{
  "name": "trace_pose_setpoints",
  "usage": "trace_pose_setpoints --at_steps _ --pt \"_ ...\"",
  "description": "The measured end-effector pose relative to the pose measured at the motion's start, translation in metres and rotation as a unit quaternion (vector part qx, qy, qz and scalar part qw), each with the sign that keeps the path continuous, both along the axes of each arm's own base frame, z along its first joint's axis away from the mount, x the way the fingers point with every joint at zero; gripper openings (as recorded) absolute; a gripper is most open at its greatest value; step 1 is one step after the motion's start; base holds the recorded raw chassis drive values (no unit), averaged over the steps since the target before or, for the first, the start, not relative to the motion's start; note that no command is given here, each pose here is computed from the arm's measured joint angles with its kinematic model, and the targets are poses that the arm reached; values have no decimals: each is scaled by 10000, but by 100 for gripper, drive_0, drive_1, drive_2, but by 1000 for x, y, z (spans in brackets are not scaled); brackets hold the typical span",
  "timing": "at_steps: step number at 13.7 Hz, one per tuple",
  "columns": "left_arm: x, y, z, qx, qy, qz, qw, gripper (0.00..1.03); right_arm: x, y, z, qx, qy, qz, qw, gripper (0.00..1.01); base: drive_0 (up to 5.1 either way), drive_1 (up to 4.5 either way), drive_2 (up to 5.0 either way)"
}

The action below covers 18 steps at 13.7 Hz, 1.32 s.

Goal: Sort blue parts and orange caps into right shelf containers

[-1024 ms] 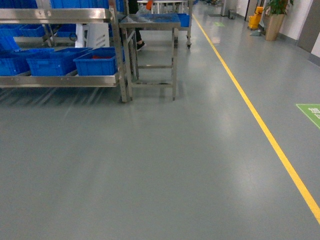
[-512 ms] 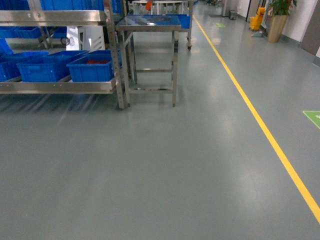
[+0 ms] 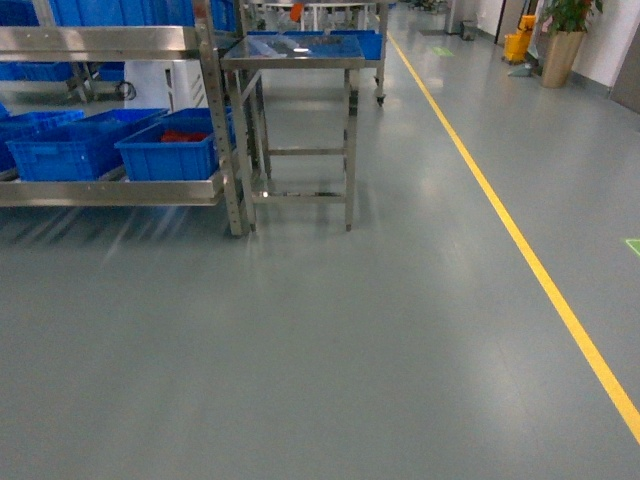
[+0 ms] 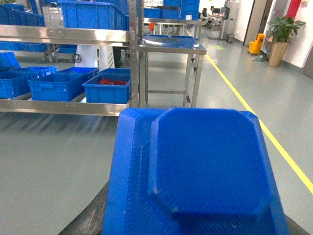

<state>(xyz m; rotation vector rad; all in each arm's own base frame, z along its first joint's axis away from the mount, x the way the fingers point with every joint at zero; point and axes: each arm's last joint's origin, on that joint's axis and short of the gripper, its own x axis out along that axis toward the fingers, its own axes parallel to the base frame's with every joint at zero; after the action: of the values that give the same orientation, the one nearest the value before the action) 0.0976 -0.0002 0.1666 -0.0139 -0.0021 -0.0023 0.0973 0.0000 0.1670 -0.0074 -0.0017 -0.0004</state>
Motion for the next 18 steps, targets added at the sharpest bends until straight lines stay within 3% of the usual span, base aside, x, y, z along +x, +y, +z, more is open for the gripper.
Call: trace_pose_setpoints --at_steps 18 --pt "0 0 -1 -2 31 4 10000 42 0 0 0 0 6 2 10000 44 0 421 -421"
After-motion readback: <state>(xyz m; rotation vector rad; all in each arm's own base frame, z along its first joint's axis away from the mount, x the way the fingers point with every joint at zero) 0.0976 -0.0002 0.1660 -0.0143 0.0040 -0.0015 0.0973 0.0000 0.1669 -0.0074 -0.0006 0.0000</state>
